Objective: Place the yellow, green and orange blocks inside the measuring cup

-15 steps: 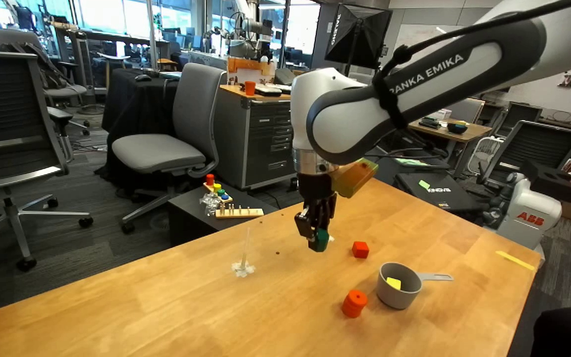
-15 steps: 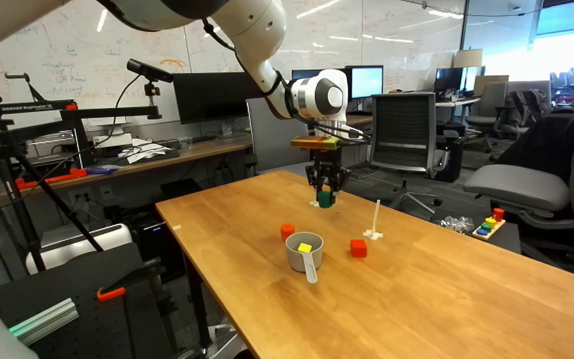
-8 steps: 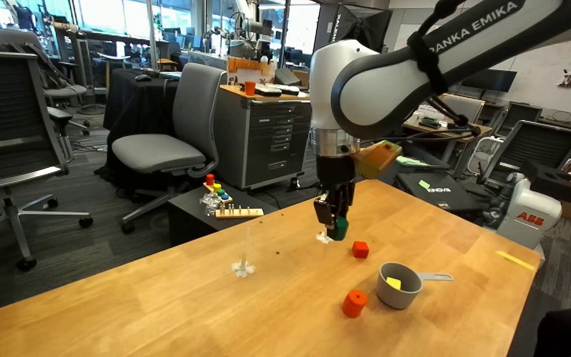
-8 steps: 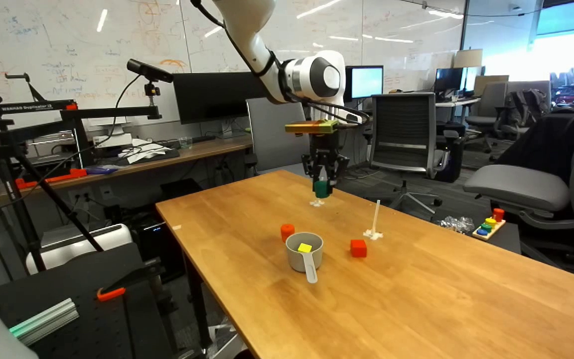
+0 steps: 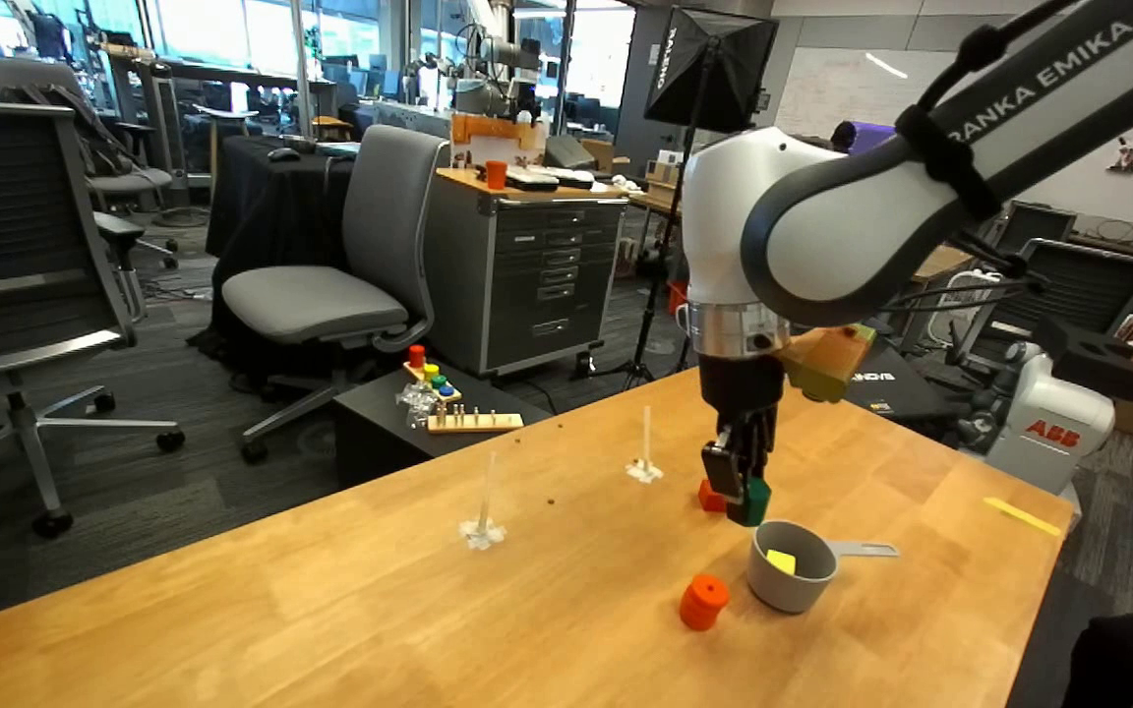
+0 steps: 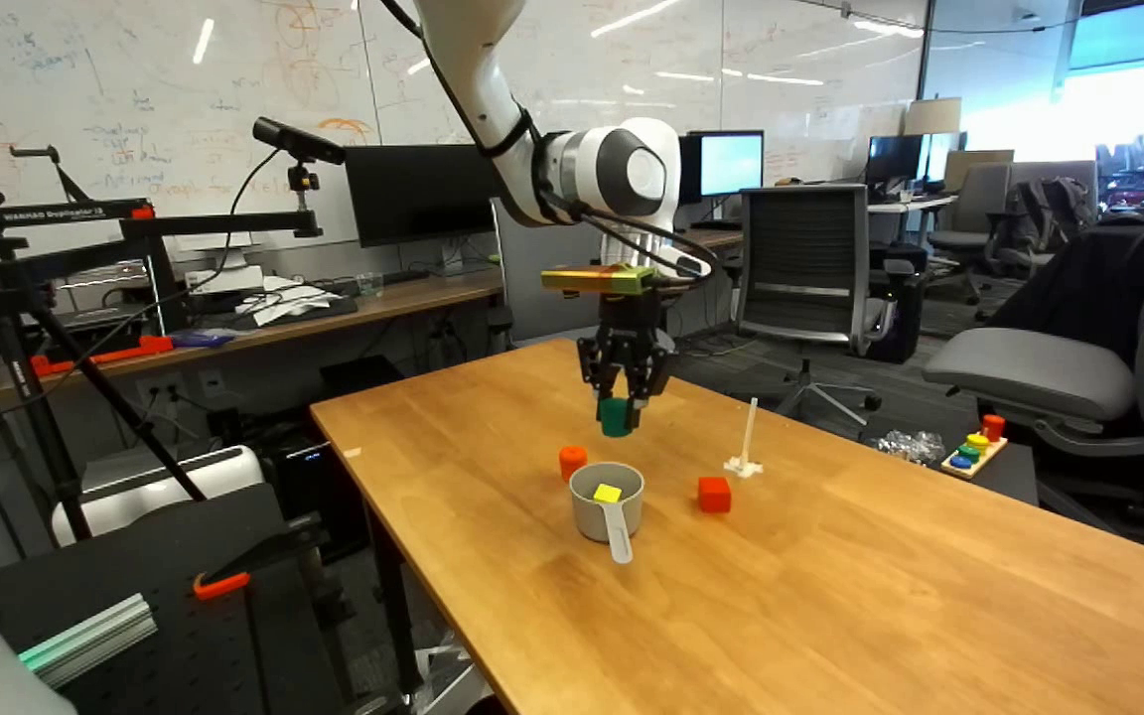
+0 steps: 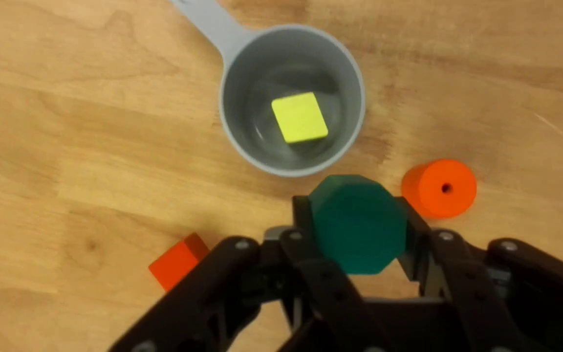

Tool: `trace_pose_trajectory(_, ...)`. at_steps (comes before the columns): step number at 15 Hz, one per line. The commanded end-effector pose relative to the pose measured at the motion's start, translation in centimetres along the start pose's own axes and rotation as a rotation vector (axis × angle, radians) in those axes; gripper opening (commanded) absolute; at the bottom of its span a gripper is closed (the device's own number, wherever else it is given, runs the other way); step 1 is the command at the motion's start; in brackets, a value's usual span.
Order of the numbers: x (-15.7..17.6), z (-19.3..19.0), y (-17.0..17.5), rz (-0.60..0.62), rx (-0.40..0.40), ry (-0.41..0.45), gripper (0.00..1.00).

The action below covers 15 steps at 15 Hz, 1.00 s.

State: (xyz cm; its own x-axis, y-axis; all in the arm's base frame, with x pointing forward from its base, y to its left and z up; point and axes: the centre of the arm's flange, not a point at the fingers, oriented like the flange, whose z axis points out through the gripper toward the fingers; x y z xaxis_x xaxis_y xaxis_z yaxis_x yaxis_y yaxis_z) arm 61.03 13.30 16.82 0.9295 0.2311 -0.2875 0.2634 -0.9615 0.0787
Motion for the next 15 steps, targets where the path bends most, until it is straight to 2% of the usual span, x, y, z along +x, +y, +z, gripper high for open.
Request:
trace_pose_trajectory(1, -4.9, 2.2, -0.9, 0.007, 0.016, -0.024, 0.18)
trace_pose_trajectory(7, -7.2, 4.2, -1.8, -0.002, 0.019, -0.052, 0.18)
trace_pose_trajectory(15, -7.1, 3.3, -0.8, 0.007, 0.025, -0.047, 0.18)
